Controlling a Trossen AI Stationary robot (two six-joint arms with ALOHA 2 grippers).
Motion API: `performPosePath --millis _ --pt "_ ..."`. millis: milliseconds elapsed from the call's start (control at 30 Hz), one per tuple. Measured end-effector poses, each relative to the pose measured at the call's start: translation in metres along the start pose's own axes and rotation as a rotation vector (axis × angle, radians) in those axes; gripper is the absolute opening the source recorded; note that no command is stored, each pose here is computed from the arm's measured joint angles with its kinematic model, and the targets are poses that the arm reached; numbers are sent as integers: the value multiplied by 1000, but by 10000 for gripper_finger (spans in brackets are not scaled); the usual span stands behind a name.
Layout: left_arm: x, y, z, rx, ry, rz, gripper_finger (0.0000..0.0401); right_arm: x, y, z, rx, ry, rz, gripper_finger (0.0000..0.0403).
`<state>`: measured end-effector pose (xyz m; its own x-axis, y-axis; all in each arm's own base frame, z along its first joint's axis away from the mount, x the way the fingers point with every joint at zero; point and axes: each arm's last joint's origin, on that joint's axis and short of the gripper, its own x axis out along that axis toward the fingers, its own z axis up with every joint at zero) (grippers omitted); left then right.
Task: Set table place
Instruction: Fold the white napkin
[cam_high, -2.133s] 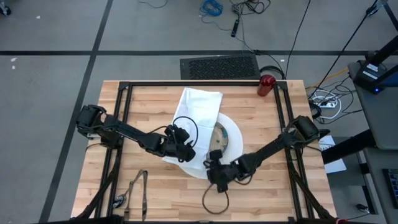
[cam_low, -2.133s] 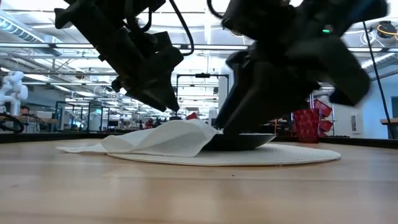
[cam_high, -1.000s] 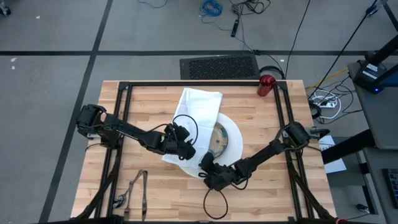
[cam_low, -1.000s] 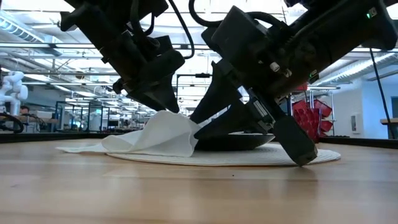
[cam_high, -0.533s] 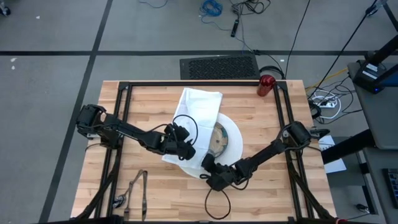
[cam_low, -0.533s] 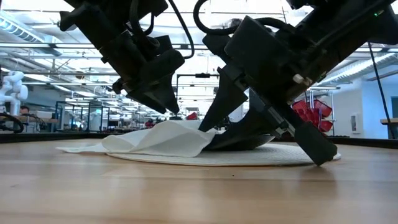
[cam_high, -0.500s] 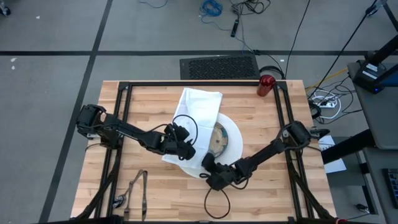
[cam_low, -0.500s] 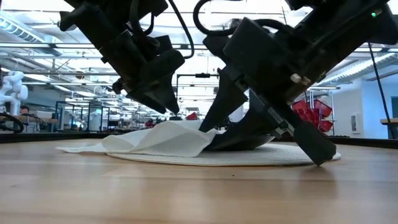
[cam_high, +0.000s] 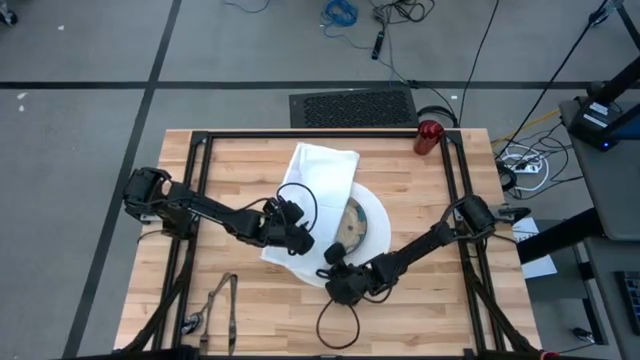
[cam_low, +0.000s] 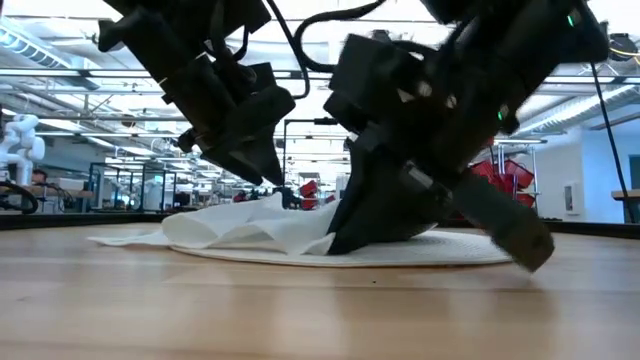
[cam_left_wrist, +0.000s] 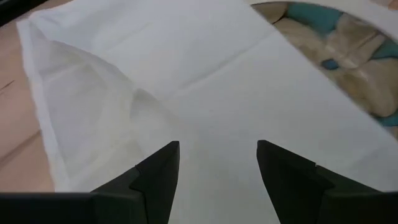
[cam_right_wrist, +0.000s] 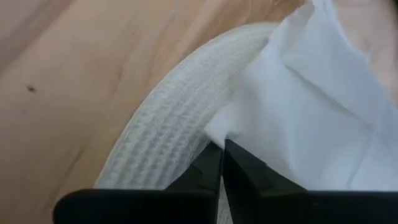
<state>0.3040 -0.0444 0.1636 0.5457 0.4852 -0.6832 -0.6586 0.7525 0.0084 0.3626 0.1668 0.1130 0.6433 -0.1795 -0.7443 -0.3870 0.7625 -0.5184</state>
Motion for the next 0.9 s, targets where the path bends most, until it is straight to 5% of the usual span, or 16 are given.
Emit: performPosePath --millis 167,367,567,733,900 --pt "1 3 0 6 14 17 201 -34 -19 24 77 39 38 0" --pt "2 3 0 7 15 17 201 -36 -17 13 236 141 242 0" --pt "2 5 -2 21 31 31 201 -53 -26 24 299 74 131 0" --pt "2 5 -2 25 33 33 201 -49 -21 16 342 144 281 0" --pt "3 8 -6 39 51 47 201 -67 -36 14 368 156 177 0"
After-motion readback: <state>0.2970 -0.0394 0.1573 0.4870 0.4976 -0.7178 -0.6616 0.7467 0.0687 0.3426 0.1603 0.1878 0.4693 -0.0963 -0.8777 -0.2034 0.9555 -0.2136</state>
